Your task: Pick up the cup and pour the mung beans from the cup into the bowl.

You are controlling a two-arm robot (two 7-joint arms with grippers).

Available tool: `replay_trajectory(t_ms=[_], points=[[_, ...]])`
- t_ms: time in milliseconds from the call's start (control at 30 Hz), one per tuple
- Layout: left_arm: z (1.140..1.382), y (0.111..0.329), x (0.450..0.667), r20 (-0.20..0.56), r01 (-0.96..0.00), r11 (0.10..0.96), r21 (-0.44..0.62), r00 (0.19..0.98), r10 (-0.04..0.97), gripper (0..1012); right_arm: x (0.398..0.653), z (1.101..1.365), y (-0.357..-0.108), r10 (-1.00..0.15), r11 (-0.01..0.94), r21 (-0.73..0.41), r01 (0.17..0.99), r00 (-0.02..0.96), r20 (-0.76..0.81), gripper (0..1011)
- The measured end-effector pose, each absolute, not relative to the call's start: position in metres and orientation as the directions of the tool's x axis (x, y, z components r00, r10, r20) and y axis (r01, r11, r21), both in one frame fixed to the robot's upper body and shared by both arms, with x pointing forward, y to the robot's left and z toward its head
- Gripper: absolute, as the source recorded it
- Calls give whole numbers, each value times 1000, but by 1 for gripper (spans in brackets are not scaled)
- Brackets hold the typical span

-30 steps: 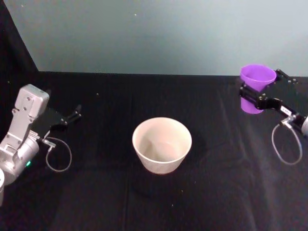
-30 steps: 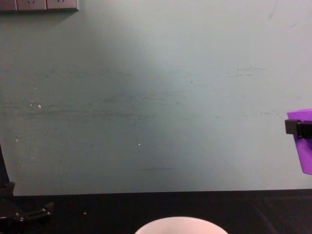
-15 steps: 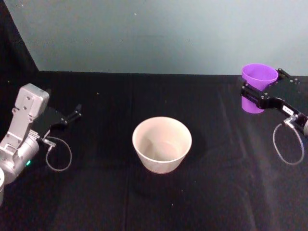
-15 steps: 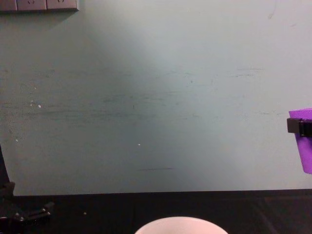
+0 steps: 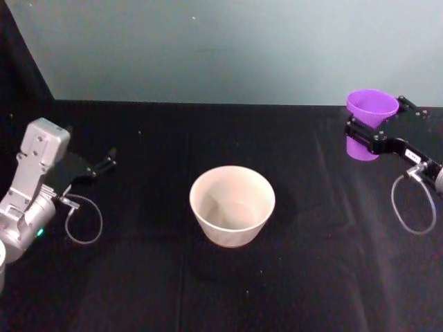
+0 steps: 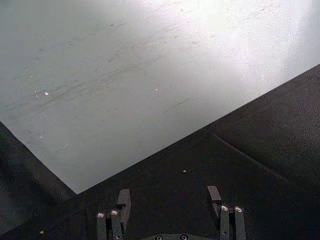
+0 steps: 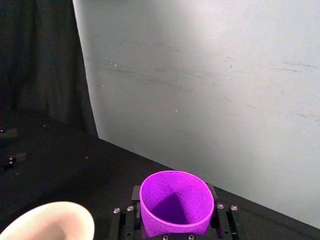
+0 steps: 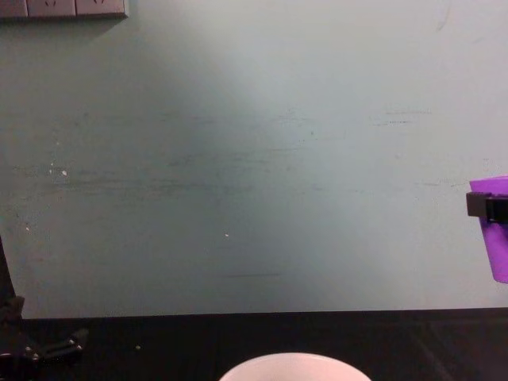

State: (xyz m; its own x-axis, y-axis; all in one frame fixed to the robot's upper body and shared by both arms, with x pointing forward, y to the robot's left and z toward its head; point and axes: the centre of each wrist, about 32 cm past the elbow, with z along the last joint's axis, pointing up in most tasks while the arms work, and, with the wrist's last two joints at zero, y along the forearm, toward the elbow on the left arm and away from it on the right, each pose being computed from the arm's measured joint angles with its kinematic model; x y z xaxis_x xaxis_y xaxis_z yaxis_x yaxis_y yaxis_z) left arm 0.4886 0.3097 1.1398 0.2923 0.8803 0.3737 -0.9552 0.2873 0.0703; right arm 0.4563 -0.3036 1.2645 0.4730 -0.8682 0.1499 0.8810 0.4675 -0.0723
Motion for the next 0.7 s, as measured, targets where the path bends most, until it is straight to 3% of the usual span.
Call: replay_trajectory(t_ms=[700], points=[[1140, 310, 489, 374, -955, 287, 70, 292, 880, 1000, 456, 1265, -304, -869, 466, -72, 882, 472, 152, 742]])
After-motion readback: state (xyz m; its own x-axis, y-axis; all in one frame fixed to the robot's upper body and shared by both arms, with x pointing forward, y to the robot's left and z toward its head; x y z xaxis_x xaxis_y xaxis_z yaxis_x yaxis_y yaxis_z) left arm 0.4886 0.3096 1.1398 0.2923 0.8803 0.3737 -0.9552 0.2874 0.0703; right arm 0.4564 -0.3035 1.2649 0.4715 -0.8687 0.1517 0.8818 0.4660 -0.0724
